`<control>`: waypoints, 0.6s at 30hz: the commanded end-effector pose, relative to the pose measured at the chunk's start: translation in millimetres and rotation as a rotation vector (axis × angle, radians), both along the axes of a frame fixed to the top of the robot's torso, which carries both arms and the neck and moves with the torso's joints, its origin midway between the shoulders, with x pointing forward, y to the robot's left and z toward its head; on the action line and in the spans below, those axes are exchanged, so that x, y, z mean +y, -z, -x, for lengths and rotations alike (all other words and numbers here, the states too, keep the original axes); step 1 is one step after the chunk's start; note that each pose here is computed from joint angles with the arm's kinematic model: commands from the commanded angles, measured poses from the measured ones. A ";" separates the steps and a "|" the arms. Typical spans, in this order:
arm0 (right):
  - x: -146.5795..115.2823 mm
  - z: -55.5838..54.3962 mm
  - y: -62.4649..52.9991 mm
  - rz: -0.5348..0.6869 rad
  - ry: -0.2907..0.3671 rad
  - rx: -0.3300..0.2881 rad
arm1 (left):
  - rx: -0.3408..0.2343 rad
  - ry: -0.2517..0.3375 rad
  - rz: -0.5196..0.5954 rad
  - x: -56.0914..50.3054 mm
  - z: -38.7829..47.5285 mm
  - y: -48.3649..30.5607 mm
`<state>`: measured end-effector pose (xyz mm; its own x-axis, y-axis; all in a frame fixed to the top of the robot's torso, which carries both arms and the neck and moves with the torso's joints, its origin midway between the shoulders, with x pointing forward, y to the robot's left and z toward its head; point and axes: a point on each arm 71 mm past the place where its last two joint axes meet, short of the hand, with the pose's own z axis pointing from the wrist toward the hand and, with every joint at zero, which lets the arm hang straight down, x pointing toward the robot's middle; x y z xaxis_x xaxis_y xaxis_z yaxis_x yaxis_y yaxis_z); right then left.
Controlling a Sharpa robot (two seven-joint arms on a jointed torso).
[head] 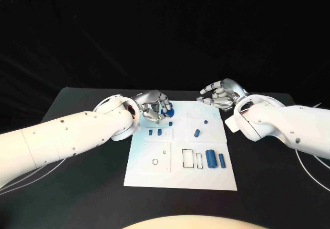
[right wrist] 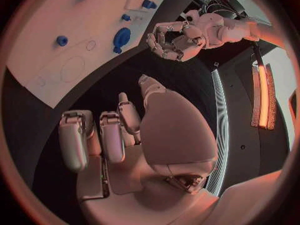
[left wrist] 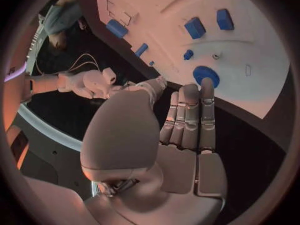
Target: Assemble the parts on the task board
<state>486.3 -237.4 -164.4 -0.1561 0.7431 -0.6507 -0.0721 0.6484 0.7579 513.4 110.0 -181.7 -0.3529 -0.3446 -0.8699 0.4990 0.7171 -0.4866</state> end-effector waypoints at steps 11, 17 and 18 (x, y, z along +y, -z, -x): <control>4.2 1.6 -1.0 0.002 -0.023 -0.015 | -0.087 0.141 -0.209 -25.6 -2.7 15.2; 4.6 1.9 -1.2 0.001 -0.023 -0.017 | -0.089 0.132 -0.234 -31.6 -5.8 17.7; 4.7 2.0 -1.4 0.000 -0.022 -0.018 | -0.086 0.132 -0.240 -32.4 -5.9 18.3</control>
